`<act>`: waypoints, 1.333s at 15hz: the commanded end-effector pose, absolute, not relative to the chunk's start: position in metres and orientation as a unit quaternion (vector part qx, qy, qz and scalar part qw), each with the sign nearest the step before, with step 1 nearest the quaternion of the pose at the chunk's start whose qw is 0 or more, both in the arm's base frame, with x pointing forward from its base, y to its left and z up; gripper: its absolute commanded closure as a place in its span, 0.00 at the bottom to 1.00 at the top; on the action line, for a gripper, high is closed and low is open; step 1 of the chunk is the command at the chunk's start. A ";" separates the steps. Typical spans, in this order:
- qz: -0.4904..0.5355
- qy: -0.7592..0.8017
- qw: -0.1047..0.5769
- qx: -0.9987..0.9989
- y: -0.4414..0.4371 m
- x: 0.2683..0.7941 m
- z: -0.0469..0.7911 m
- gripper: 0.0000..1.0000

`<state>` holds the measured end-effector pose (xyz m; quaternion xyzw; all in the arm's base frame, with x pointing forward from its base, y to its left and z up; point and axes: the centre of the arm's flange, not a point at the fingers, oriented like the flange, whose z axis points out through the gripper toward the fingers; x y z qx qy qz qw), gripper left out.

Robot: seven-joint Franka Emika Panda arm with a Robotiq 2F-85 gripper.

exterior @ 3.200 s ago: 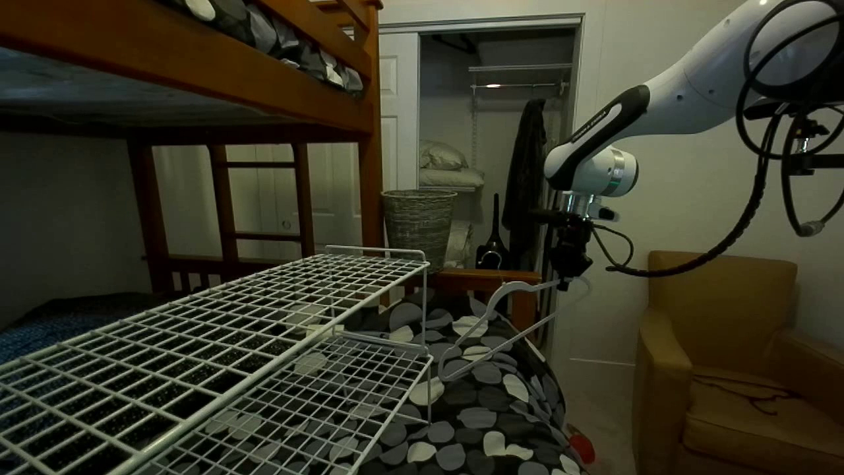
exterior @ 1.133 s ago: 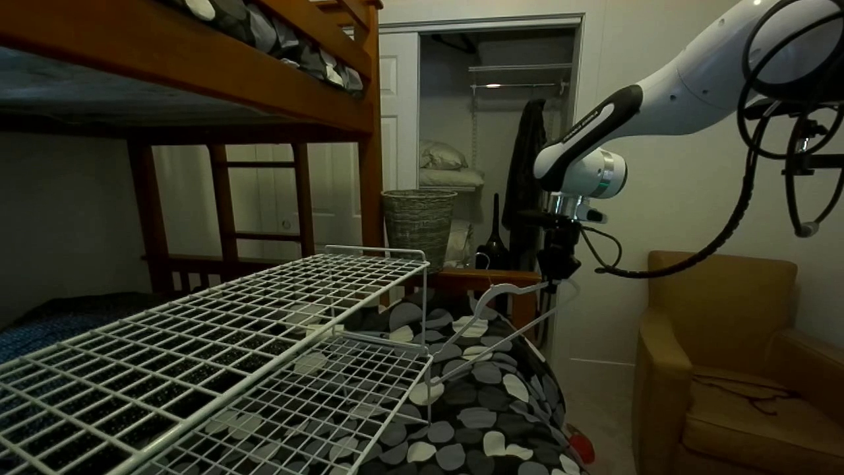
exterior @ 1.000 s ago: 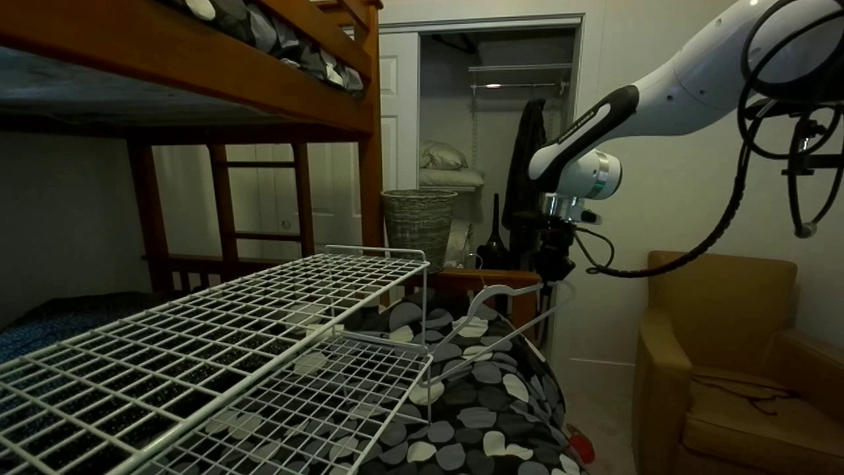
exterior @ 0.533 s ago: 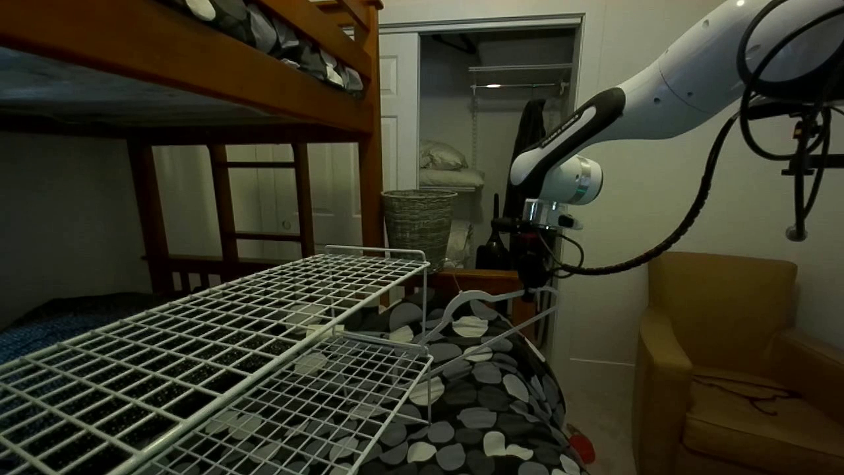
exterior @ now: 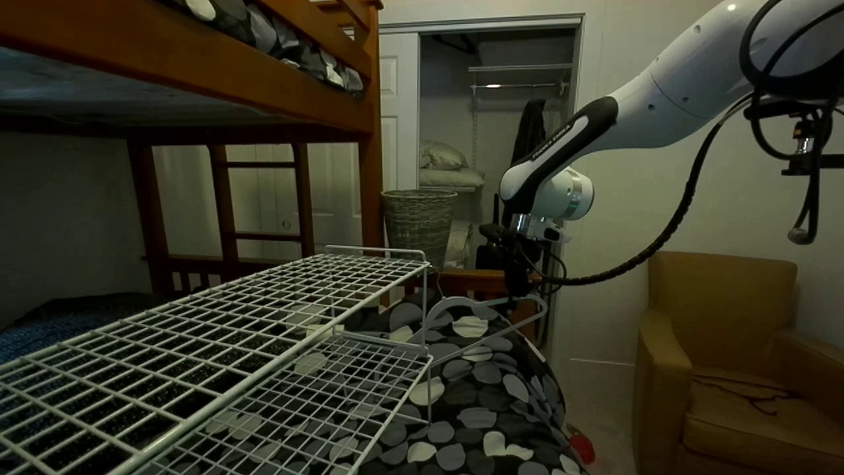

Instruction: Pick up the white coat hanger and put it on the bed

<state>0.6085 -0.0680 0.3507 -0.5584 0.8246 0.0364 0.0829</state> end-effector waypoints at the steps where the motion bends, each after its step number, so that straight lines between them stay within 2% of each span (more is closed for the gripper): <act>1: 0.024 0.826 0.101 -0.554 -0.053 0.592 0.341 0.99; 20: 0.062 0.758 0.062 -0.646 0.006 0.552 0.292 0.99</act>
